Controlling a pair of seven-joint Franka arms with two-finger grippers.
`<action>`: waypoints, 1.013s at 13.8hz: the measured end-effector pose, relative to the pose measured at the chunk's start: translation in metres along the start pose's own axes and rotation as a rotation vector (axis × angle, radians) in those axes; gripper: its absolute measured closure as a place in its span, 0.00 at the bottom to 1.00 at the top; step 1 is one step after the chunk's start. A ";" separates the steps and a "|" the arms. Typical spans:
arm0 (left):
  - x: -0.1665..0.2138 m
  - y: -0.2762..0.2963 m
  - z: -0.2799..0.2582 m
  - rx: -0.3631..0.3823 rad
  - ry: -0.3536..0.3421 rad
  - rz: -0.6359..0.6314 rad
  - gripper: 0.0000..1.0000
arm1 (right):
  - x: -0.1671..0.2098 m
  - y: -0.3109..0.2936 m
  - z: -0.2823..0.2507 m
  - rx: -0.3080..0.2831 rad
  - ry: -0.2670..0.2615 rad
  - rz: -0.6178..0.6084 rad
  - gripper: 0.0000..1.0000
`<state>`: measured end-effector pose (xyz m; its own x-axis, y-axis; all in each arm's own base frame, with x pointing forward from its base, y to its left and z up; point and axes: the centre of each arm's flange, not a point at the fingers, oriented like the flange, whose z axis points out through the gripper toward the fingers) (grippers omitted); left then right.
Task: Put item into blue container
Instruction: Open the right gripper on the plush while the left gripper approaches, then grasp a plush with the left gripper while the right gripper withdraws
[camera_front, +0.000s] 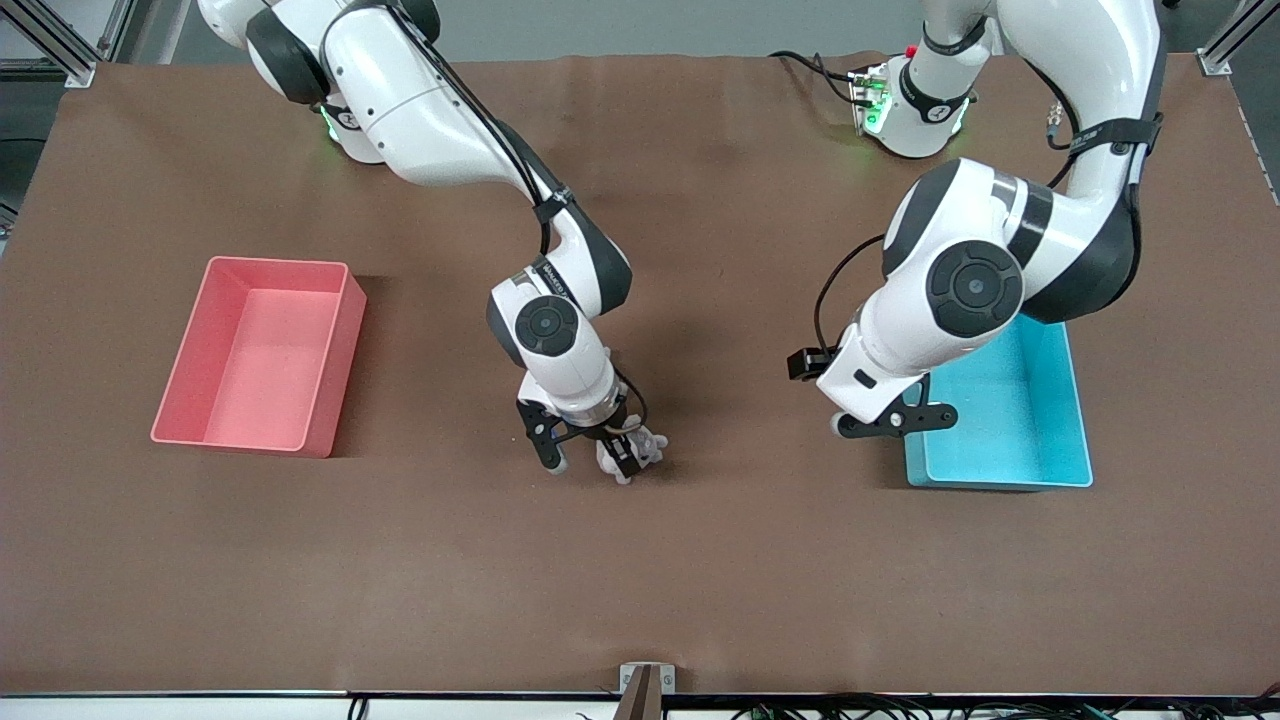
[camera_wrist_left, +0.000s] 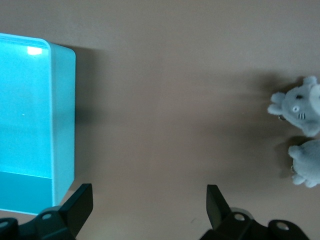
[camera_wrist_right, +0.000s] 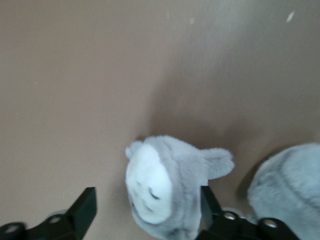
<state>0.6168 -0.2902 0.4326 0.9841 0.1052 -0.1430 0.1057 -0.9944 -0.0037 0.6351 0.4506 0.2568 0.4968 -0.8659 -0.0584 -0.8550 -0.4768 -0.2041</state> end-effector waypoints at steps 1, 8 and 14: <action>0.000 0.005 0.005 -0.002 0.002 -0.017 0.00 | 0.011 -0.004 -0.012 -0.034 0.000 -0.032 0.00; -0.006 0.087 0.088 -0.050 0.047 -0.161 0.00 | 0.153 0.004 -0.123 -0.214 -0.080 -0.580 0.00; -0.030 0.177 0.162 -0.240 0.151 -0.416 0.00 | 0.302 0.088 -0.193 -0.337 -0.097 -0.890 0.00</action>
<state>0.5830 -0.4712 0.2756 0.8593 0.5104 -0.0333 0.5060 -0.8390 0.2002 0.6810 0.1178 0.4103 0.9826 -0.1559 -0.1011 -0.1483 -0.9858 0.0788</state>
